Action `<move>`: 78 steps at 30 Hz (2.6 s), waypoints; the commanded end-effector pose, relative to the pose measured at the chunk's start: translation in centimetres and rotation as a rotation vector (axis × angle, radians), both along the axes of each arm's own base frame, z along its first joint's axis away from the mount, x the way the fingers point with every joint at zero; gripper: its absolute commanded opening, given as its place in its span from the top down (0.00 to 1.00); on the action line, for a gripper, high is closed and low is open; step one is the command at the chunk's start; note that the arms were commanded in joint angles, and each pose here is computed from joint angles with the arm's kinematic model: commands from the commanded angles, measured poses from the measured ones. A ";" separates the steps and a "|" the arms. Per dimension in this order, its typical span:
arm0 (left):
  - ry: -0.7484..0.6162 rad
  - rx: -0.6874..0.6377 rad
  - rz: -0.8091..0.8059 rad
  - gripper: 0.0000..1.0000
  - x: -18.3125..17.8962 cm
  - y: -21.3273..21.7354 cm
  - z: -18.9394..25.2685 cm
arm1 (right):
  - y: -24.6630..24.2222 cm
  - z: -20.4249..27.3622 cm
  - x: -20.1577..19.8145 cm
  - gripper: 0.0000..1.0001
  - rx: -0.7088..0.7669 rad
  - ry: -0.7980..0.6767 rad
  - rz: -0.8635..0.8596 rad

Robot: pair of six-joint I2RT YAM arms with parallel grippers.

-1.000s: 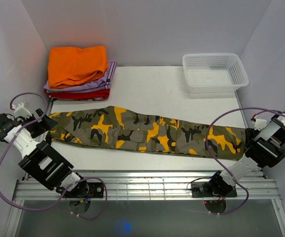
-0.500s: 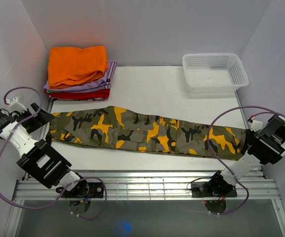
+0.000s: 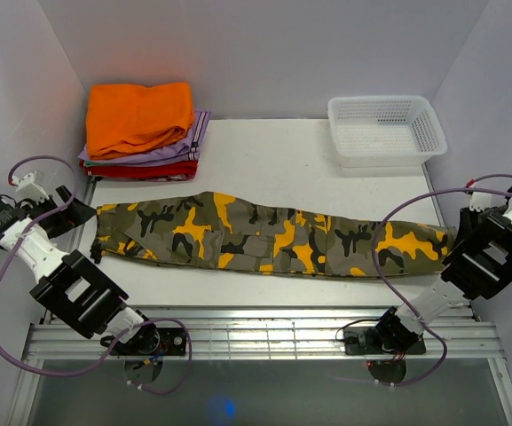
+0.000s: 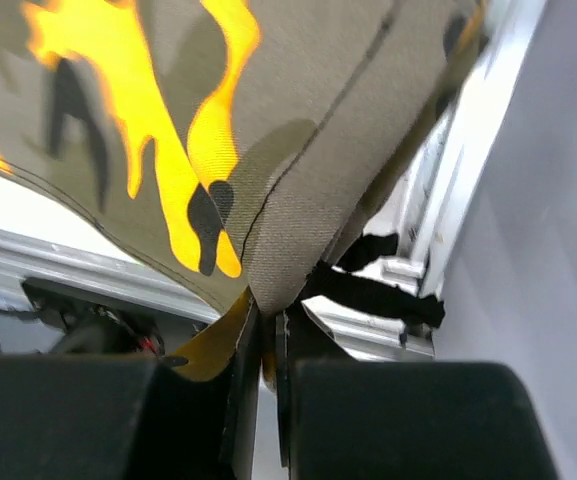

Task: Fold and stack the trousers
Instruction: Fold the trousers

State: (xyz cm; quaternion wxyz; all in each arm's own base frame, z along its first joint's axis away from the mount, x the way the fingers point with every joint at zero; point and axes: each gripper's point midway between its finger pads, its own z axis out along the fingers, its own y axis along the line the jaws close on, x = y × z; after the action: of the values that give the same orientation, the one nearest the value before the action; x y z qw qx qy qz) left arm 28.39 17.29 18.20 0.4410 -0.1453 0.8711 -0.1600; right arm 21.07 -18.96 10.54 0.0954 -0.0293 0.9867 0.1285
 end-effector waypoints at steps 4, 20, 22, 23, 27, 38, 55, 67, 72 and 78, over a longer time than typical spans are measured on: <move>-0.012 0.044 -0.024 0.02 0.2 0.0 0.1 | 9.9 6.0 4.8 0.92 0.177 -0.293 0.125; 0.076 -0.021 0.016 0.02 -0.2 -0.1 -2.7 | 38.6 11.0 9.1 0.92 0.682 -0.436 0.529; 0.082 -0.040 0.027 0.02 -0.1 -0.2 -2.7 | 40.2 10.0 9.3 0.92 0.697 -0.415 0.537; 0.087 -0.041 0.035 0.02 -0.2 -0.1 -2.7 | 41.8 10.1 9.4 0.92 0.717 -0.423 0.555; 0.103 -0.039 0.066 0.02 -0.2 0.3 -2.8 | 45.5 8.3 8.7 0.92 0.735 -0.395 0.583; 0.122 0.014 0.075 0.02 -0.8 0.4 -3.2 | 52.6 4.3 6.9 0.92 0.699 -0.343 0.572; 0.116 0.060 0.059 0.02 -0.9 0.4 -3.3 | 57.2 2.4 2.7 0.15 0.690 -0.222 0.729; 0.001 0.228 -0.285 0.02 1.8 -8.0 1.0 | 45.1 -0.3 3.1 0.41 0.288 -0.258 0.869; -0.046 0.111 -0.470 0.02 1.8 -14.6 1.8 | 35.2 -1.3 4.3 0.45 0.144 -0.202 0.644; -0.006 0.081 -0.419 0.03 2.6 -14.8 0.6 | 28.4 -2.7 3.2 0.21 0.178 -0.065 0.404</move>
State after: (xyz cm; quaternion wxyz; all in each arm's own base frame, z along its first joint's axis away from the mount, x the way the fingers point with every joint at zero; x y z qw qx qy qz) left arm 30.66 2.46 18.30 0.3977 0.0744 0.8903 -0.2092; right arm 27.47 10.66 8.54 0.1586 -0.2315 0.9351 0.2163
